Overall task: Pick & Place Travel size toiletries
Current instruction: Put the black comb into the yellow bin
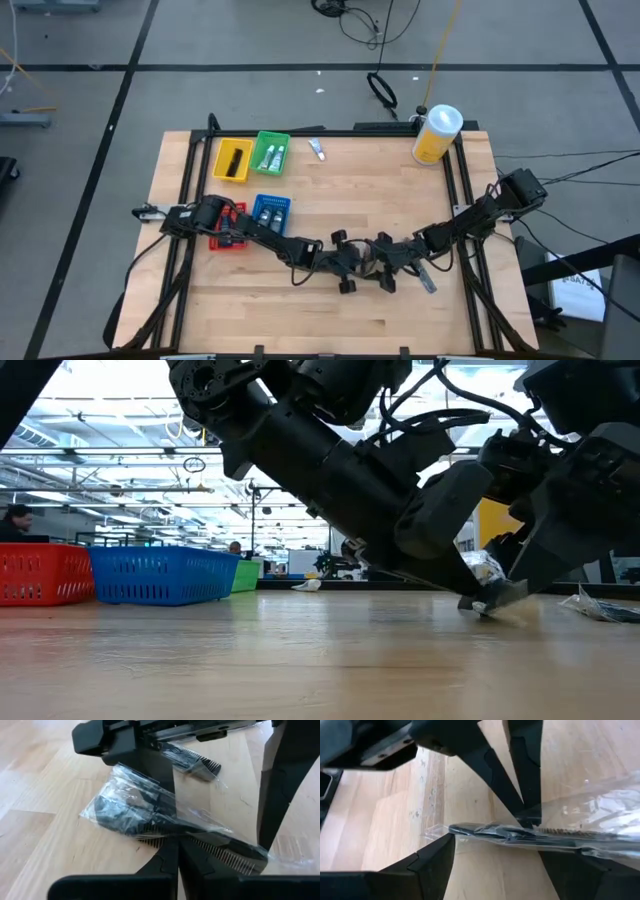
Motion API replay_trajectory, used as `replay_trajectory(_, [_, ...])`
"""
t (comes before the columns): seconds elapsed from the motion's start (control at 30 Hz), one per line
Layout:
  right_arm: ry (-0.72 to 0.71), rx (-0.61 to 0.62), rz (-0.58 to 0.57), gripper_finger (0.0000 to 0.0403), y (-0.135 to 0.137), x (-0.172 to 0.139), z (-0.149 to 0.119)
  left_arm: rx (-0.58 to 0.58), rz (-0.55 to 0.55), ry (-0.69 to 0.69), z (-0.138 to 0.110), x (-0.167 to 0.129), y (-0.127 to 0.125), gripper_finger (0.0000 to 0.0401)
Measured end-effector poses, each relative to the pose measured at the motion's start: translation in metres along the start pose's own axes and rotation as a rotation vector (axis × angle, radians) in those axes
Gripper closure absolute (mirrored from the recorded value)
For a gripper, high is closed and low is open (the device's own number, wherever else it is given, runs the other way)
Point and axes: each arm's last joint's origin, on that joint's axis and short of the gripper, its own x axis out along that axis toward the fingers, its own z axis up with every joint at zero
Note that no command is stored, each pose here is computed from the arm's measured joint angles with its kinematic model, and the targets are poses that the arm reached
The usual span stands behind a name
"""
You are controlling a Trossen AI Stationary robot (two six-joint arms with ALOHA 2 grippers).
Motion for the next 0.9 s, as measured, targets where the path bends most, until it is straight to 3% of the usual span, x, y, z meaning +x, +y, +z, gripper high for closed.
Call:
replay_trajectory(0.3, [-0.02, 0.163, -0.025, 0.0139, -0.001, 0.0, 0.001, 0.001, -0.004, -0.002, 0.001, 0.0, 0.0, 0.0391])
replay_trajectory(0.57, [0.01, 0.236, 0.004, 0.0134, 0.002, -0.001, -0.002, 0.016, -0.02, 0.0, 0.001, -0.001, -0.002, 0.0391])
replay_trajectory(0.77, [0.031, 0.306, 0.009, 0.0134, -0.007, -0.005, -0.016, 0.038, -0.037, 0.001, 0.001, -0.002, -0.006, 0.0391])
replay_trajectory(0.9, [0.012, 0.343, 0.07, 0.0131, -0.016, -0.012, -0.029, 0.082, -0.064, 0.005, 0.0, -0.004, -0.012, 0.0391])
